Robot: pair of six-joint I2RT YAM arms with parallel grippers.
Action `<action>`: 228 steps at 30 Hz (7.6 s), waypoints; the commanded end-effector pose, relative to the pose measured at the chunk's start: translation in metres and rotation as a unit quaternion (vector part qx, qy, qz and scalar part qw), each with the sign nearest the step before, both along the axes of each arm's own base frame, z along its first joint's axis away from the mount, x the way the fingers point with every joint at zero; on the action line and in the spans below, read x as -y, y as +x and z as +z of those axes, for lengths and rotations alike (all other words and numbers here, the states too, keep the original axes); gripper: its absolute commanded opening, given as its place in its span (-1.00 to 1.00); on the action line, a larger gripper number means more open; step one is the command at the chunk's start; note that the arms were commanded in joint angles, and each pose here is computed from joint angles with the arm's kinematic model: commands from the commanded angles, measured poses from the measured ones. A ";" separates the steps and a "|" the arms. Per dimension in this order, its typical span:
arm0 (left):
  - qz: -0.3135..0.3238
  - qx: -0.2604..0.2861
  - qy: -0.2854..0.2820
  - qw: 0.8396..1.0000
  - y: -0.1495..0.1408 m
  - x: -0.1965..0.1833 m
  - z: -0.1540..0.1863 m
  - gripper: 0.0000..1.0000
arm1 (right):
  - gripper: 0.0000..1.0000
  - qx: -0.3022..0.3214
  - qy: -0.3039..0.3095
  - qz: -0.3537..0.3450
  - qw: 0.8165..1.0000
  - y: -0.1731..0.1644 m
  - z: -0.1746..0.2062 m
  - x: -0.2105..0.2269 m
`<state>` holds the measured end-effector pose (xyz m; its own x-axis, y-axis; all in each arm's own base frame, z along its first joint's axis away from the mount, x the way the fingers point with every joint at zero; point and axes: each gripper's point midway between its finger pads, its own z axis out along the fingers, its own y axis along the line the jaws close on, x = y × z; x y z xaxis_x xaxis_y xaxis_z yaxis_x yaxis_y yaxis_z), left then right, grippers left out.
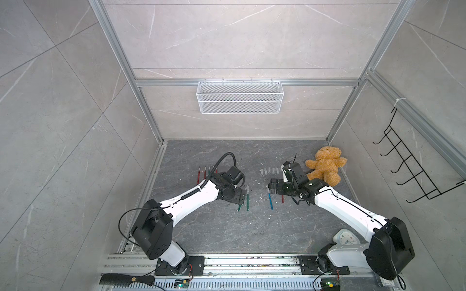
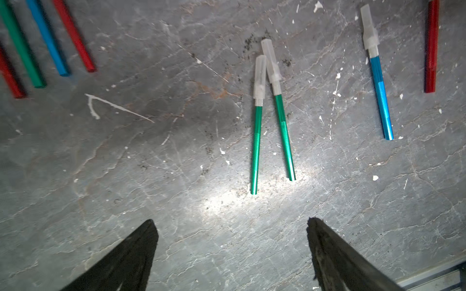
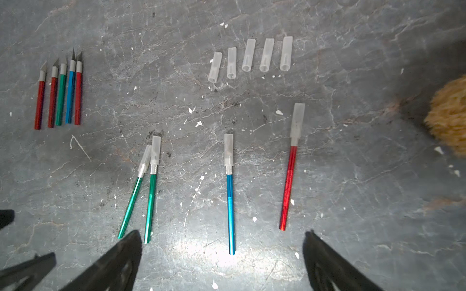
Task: Remove protective caps from carving knives
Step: Pick up the carving knife from the center of the board, then remove the protective sleeve from the carving knife.
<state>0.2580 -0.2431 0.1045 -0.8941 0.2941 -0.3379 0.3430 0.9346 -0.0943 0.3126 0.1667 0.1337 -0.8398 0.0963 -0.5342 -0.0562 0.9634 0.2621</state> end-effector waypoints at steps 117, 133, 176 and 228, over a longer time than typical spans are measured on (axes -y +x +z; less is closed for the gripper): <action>-0.054 0.040 -0.161 0.985 -0.035 0.064 -0.004 -1.00 | -0.14 -0.050 0.187 0.030 0.981 0.007 -0.013 -0.122; -0.057 0.040 -0.160 0.985 -0.037 0.065 -0.006 -1.00 | -0.36 -0.052 0.182 0.030 0.982 0.016 -0.017 -0.129; -0.058 0.042 -0.151 0.986 -0.038 0.067 -0.010 -1.00 | -1.00 -0.070 0.186 0.011 0.980 0.026 -0.017 -0.128; -0.103 0.071 -0.042 0.991 -0.045 0.071 -0.022 -1.00 | -1.00 -0.107 0.219 -0.047 0.969 0.070 0.007 -0.101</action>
<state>0.2368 -0.3160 0.0940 -0.7529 0.3371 -0.5653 0.4815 0.8677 -0.1238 0.3466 0.2732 0.1140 -0.9440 0.3027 -0.1312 0.1617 0.7711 0.6159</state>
